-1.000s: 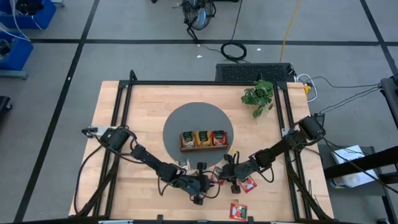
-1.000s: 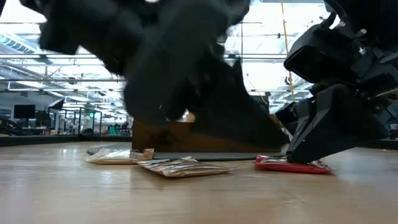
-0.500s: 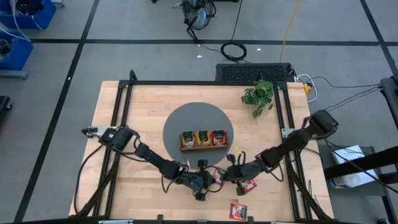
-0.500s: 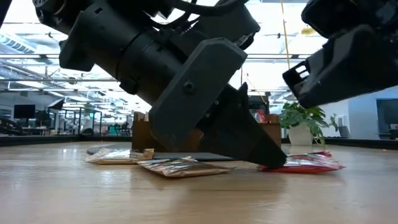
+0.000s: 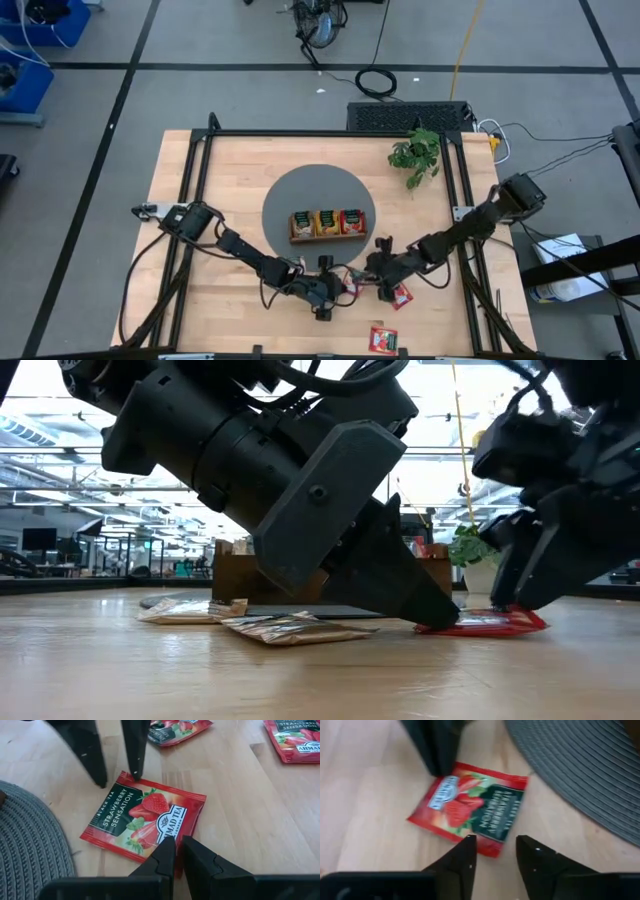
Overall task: Pick & Place Tea
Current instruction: Put the top right red tea bag into the right section of the wooden organizer
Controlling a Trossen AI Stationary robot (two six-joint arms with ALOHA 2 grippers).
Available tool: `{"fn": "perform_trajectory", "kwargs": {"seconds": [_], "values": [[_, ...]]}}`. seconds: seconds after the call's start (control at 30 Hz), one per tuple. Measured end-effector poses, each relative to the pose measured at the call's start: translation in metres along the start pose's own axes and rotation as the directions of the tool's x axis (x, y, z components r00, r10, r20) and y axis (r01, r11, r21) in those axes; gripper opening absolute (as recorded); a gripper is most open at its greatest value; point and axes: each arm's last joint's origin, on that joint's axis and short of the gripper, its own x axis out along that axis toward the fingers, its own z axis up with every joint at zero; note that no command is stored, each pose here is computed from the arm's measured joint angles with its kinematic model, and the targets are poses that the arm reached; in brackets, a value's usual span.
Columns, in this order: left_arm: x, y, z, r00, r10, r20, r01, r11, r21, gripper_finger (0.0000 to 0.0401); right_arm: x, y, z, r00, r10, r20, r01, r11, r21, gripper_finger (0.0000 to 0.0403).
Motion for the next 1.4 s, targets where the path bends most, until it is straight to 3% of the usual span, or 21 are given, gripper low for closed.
{"fn": "perform_trajectory", "kwargs": {"seconds": [0.13, 0.27, 0.37, 0.6, 0.9, 1.2, 1.4], "values": [[0.0, 0.0, -0.001, 1.0, -0.016, -0.012, 0.016, 1.0, -0.001, 0.0042, 0.0, -0.007, 0.004, 1.0, -0.006, -0.003, 0.006, 0.999, 0.049, 0.0166], [0.0, 0.0, -0.001, 1.0, -0.017, -0.013, 0.017, 1.0, -0.005, 0.0042, -0.002, -0.011, 0.009, 0.997, 0.065, -0.028, -0.06, 0.986, 0.154, 0.0185], [0.0, 0.001, -0.001, 1.0, -0.017, -0.014, 0.017, 1.0, -0.005, 0.0042, -0.002, -0.012, 0.01, 0.984, 0.163, -0.067, -0.141, 0.956, 0.255, 0.0185], [0.001, 0.003, 0.0, 1.0, -0.018, -0.015, 0.018, 1.0, -0.026, 0.0042, -0.001, -0.023, 0.006, 0.971, 0.22, -0.094, -0.175, 0.922, 0.346, 0.0167], [0.001, 0.003, 0.0, 1.0, -0.02, -0.005, 0.02, 0.999, -0.025, 0.0042, 0.0, -0.039, -0.001, 0.966, 0.252, -0.048, -0.209, 0.882, 0.422, 0.0165], [0.004, 0.008, 0.003, 1.0, -0.015, 0.026, 0.017, 0.999, -0.041, 0.0042, 0.007, -0.039, -0.004, 0.959, 0.278, -0.053, -0.232, 0.879, 0.417, 0.0163], [0.01, 0.009, -0.001, 0.998, -0.011, 0.056, 0.014, 0.999, -0.046, 0.0042, 0.007, -0.039, -0.004, 0.96, 0.275, -0.058, -0.237, 0.901, 0.362, 0.0119]]}}
